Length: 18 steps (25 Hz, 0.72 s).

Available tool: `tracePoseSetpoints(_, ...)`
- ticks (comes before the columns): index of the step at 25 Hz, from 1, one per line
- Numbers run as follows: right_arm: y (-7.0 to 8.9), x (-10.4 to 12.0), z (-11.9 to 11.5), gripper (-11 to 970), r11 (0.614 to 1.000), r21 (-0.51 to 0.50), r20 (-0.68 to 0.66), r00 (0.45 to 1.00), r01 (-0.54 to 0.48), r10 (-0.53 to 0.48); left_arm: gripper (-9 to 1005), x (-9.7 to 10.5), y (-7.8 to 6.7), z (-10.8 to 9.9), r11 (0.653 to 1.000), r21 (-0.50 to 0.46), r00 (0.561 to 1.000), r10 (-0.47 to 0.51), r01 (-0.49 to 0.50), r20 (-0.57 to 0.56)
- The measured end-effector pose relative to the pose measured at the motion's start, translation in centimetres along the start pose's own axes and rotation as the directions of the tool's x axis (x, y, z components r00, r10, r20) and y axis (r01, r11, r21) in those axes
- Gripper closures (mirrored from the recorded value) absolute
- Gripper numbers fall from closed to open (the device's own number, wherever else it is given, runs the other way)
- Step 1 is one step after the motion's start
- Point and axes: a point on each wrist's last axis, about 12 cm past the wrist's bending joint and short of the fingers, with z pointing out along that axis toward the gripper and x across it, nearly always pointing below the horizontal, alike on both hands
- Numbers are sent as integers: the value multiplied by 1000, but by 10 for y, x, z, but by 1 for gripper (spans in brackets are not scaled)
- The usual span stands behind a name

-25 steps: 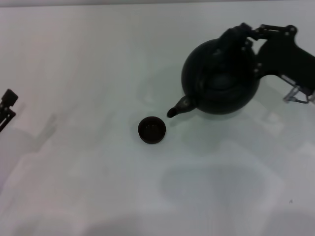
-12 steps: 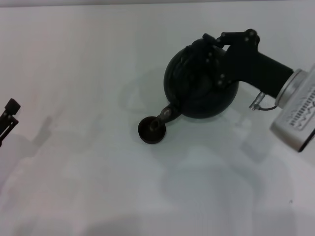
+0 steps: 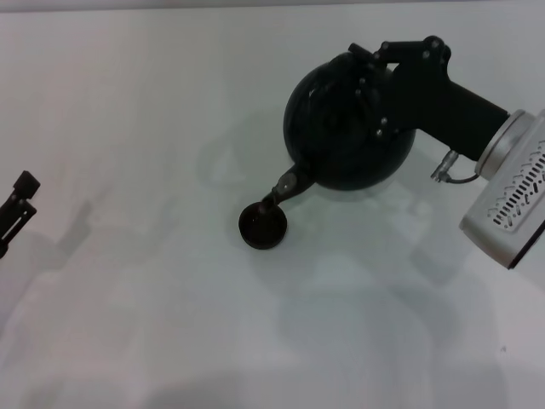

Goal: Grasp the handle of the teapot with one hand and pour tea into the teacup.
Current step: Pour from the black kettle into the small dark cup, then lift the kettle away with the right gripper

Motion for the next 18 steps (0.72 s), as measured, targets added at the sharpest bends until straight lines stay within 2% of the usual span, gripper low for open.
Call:
tracePoseSetpoints(10,-1,-2,-2,854,996,32,0,996,88,-88,134,-1,1,3,1000,3,1000,3,-3,6)
tracePoseSetpoints(18,-1,-2,-5,858,992,34,-1,993,121,-121,134,-1,2,7,1000,3,1000,3,-3,2)
